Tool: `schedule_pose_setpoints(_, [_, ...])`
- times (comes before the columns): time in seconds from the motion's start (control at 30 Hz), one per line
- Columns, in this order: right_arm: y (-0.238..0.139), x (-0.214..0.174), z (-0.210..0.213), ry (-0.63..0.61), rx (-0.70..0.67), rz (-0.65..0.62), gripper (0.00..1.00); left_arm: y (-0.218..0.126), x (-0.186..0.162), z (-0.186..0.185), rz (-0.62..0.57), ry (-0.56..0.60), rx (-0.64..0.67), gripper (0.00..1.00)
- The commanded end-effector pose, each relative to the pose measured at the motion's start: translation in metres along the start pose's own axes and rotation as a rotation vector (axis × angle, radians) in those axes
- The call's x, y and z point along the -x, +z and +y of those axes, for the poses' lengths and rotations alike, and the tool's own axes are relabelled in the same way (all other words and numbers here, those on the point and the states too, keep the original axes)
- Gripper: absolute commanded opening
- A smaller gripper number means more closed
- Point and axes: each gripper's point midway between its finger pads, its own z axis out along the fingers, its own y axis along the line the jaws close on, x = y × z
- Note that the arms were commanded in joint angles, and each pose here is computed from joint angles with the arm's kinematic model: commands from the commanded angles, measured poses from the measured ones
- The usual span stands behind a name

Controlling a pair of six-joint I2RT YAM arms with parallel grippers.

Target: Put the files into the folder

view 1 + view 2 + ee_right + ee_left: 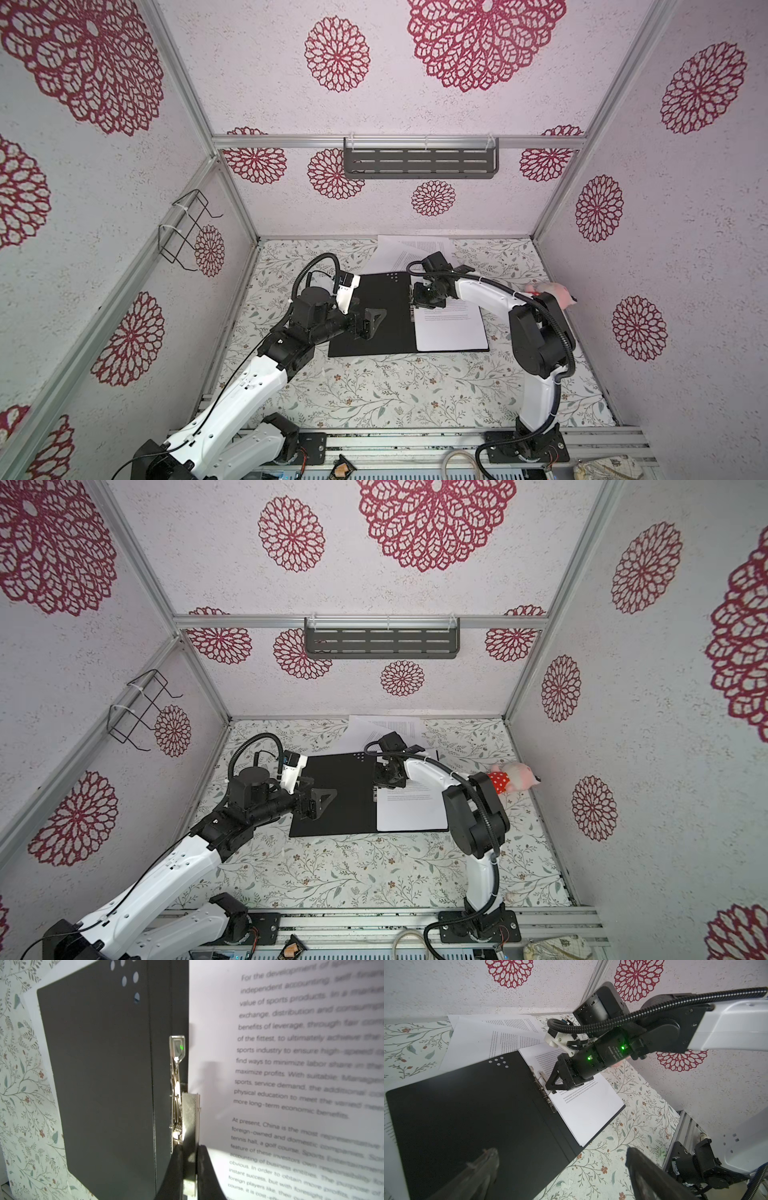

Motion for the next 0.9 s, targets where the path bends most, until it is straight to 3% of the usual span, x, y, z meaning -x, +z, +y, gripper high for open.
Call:
schedule_pose_setpoints(0.0, [-0.03, 0.01, 0.016, -0.01, 0.083, -0.082, 0.0, 0.0, 0.007, -0.004, -0.009, 0.014, -0.008, 0.99])
schedule_pose_setpoints(0.43, [-0.031, -0.046, -0.011, 0.019, 0.104, -0.04, 0.0, 0.008, 0.0, 0.006, 0.021, 0.018, 0.028, 0.99])
schedule_pose_setpoints(0.87, [-0.022, -0.068, -0.02, 0.02, 0.124, -0.013, 0.02, 0.012, -0.007, 0.015, 0.048, 0.022, 0.069, 0.98])
